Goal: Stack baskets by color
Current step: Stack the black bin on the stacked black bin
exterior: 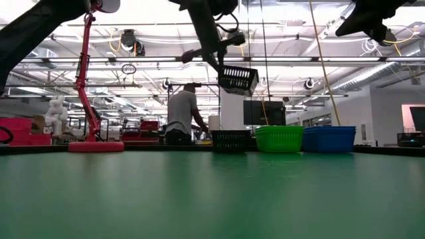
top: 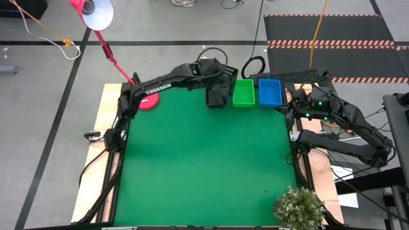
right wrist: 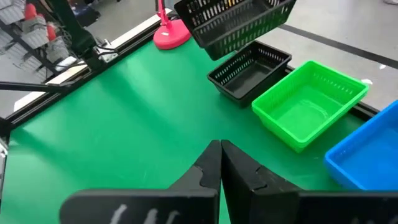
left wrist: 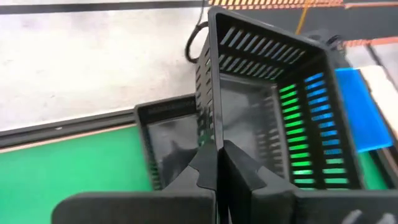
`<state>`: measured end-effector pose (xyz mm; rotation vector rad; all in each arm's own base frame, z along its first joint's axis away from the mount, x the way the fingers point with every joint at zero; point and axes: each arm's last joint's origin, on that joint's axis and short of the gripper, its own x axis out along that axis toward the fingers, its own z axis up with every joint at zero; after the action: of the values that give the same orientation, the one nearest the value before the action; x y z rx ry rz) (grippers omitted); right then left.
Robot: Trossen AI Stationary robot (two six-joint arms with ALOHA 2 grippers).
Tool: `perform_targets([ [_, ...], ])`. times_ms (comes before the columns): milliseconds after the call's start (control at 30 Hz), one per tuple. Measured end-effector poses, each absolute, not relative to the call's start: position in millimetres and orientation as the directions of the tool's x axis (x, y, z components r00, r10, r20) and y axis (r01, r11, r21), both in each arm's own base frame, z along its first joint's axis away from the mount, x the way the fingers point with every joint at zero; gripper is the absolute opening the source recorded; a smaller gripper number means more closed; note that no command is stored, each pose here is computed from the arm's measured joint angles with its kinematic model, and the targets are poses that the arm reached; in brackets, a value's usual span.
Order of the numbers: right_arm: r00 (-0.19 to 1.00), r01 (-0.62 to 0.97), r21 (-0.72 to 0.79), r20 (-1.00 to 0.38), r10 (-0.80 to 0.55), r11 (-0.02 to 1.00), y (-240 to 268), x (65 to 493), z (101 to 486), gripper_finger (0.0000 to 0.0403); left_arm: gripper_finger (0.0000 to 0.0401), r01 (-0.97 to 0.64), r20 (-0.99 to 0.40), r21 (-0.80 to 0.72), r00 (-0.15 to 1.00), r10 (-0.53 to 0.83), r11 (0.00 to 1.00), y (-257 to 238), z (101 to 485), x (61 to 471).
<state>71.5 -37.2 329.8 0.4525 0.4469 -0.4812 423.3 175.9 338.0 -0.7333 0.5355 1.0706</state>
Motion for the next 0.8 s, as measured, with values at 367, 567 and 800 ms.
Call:
perform_targets([
  [367,0.796,0.516,0.231,-0.484,-0.363,0.824,-38,72,332,0.0,0.0006,-0.953,-0.755,-0.279,0.293,0.587,0.118,186,291,422],
  [567,0.811,0.505,0.225,-0.453,-0.37,0.833,-39,74,335,0.0,0.0008,-0.953,-0.764,-0.296,0.278,0.583,0.067,189,261,423],
  [800,0.813,0.484,0.167,-0.45,-0.37,0.859,-39,74,335,0.0,0.0006,-0.956,-0.768,-0.29,0.259,0.586,0.043,198,238,418],
])
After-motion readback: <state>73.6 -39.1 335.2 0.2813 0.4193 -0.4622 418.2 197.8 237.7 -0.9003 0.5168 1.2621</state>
